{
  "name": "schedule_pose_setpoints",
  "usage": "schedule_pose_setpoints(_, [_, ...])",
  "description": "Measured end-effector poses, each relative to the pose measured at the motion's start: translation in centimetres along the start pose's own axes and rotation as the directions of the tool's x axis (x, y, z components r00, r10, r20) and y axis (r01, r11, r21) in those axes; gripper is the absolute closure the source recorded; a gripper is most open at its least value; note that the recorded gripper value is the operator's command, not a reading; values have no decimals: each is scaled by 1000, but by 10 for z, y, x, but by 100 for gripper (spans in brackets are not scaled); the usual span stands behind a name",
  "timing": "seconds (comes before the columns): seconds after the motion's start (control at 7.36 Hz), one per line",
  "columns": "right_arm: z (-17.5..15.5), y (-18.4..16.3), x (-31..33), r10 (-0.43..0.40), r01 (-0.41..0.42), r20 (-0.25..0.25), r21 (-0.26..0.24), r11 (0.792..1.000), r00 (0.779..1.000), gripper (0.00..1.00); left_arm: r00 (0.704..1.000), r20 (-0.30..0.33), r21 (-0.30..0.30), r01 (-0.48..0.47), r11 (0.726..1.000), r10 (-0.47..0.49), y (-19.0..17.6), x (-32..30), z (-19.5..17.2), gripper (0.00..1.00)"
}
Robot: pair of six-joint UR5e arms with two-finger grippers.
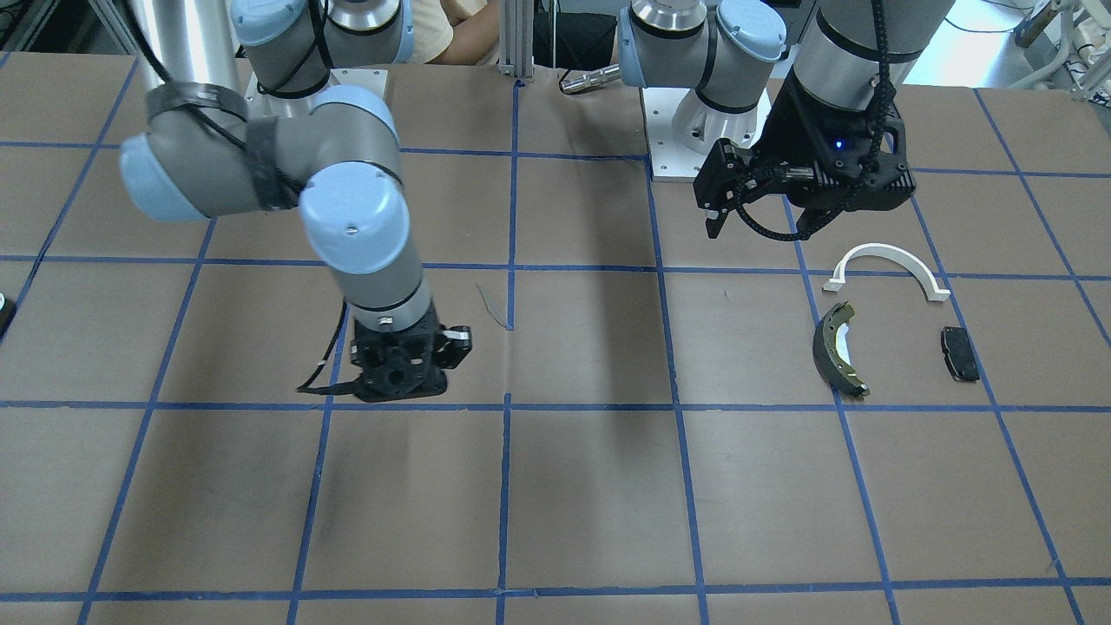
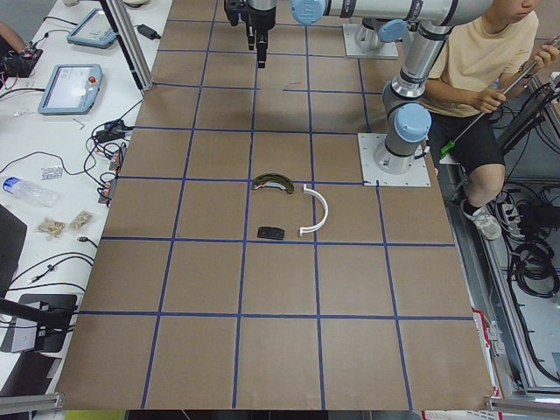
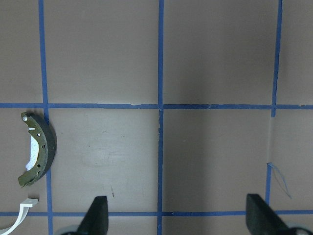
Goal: Place bearing gear from tray to pile
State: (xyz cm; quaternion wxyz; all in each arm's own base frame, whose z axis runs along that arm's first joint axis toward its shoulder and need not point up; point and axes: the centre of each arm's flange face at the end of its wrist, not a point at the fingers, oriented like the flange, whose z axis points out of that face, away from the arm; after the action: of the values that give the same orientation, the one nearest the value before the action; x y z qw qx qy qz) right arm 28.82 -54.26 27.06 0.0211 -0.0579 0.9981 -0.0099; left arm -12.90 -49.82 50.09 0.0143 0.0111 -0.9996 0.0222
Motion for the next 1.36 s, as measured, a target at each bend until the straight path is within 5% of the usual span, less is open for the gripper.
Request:
schedule_pose_setpoints(0.14, [26,18,-39,25,-25,17,-3,1000,1000,99,1000,0,0,0,1000,0,0,0,0,0])
schedule_pose_setpoints(0.41, [59,54,-107,45,-43,50,-22,999,998,78,1000,0,0,1,1000,-1,0,-1,0,0])
schedule_pose_setpoints(0.54, [66,67,-130,31,-30,63,-22,999,998,5,1000,0,0,2,1000,-2,0,-1,0,0])
schedule_pose_setpoints(0.95, [76,62,-142,8,-10,72,19,1000,997,0,1000,0,1,0,1000,0,0,0,0,0])
schedule_pose_setpoints(1.36, [41,12,-47,0,0,21,0,1000,1000,0,1000,-1,-9,1,1000,-1,-2,2,6,0])
